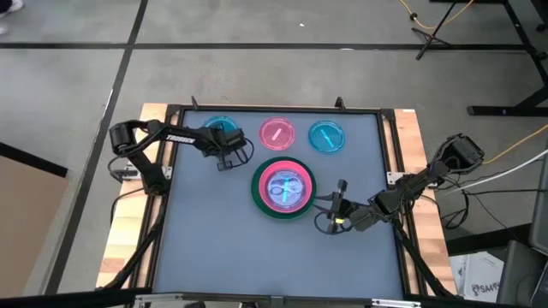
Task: Stack plastic plates
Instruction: Stack the blue plate on the blue plate
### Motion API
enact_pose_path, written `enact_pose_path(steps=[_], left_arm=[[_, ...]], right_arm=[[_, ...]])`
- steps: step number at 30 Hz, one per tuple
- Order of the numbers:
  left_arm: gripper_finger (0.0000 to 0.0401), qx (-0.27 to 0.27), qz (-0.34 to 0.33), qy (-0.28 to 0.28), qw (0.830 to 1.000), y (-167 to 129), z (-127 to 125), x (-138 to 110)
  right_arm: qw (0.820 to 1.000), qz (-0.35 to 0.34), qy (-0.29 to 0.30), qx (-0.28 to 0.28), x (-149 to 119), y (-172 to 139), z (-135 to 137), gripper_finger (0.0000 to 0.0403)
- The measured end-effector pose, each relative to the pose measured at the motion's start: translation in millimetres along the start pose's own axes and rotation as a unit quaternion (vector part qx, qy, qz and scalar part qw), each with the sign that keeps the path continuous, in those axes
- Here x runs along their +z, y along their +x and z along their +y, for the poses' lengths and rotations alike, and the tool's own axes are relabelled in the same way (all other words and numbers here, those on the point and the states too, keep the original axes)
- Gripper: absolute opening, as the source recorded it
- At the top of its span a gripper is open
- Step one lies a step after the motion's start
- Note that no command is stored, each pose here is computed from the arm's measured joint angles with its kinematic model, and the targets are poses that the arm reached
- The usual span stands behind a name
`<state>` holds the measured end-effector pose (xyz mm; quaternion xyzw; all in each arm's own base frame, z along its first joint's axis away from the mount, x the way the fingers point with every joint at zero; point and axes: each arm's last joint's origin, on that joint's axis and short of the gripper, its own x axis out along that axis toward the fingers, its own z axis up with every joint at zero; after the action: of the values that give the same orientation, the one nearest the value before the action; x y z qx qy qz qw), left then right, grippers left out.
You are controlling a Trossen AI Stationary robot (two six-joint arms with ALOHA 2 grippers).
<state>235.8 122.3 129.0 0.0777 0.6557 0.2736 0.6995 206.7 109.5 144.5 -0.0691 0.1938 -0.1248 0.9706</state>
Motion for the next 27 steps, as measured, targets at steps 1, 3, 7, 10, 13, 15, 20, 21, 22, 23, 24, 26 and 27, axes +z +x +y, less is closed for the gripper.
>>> enact_pose_path(steps=[1, 3, 7, 10, 13, 15, 20, 21, 22, 23, 24, 26, 27], left_arm=[[0.0002, 0.001, -0.002, 0.004, 1.000, -1, -2, 0], [0.0001, 0.011, -0.006, 0.012, 1.000, -5, -7, 2], [0.0001, 0.015, -0.016, 0.026, 0.999, -17, -17, 7], [0.0001, 0.016, -0.024, 0.038, 0.999, -29, -25, 14], [0.0001, 0.021, -0.035, 0.048, 0.998, -47, -32, 24], [0.0001, 0.025, -0.043, 0.058, 0.997, -60, -37, 30], [0.0000, 0.028, -0.101, 0.050, 0.993, -97, -50, 50], [0.0000, 0.025, -0.115, 0.051, 0.992, -105, -52, 54], [0.0000, 0.023, -0.129, 0.053, 0.990, -113, -55, 57], [0.0000, 0.020, -0.142, 0.057, 0.988, -120, -59, 60], [0.0000, 0.017, -0.155, 0.061, 0.986, -128, -62, 63], [0.0000, 0.012, -0.179, 0.070, 0.981, -143, -69, 66], [0.0000, 0.012, -0.190, 0.075, 0.979, -149, -72, 68]], right_arm=[[1.000, 0.001, -0.001, 0.000, 0, 0, 0, 0.0108], [1.000, 0.003, -0.002, 0.004, -1, 0, 0, 0.0108], [1.000, 0.006, -0.003, 0.012, -1, 0, 1, 0.0108], [1.000, 0.007, -0.004, 0.012, -1, 0, 1, 0.0108], [1.000, 0.007, -0.002, 0.012, -1, 0, 0, 0.0108], [1.000, 0.008, 0.000, 0.012, -1, 0, 0, 0.0108], [1.000, 0.008, 0.001, 0.012, -1, 0, 0, 0.0108], [1.000, 0.007, 0.001, 0.012, -1, 0, 0, 0.0108], [1.000, 0.008, 0.001, 0.011, -1, 0, 0, 0.0108], [1.000, 0.008, 0.001, 0.011, -1, 0, 0, 0.0108], [1.000, 0.008, 0.001, 0.012, -1, 0, 0, 0.0108], [1.000, 0.008, 0.001, 0.012, -1, 0, 0, 0.0108], [1.000, 0.008, 0.003, 0.012, -1, 0, 0, 0.0108]])
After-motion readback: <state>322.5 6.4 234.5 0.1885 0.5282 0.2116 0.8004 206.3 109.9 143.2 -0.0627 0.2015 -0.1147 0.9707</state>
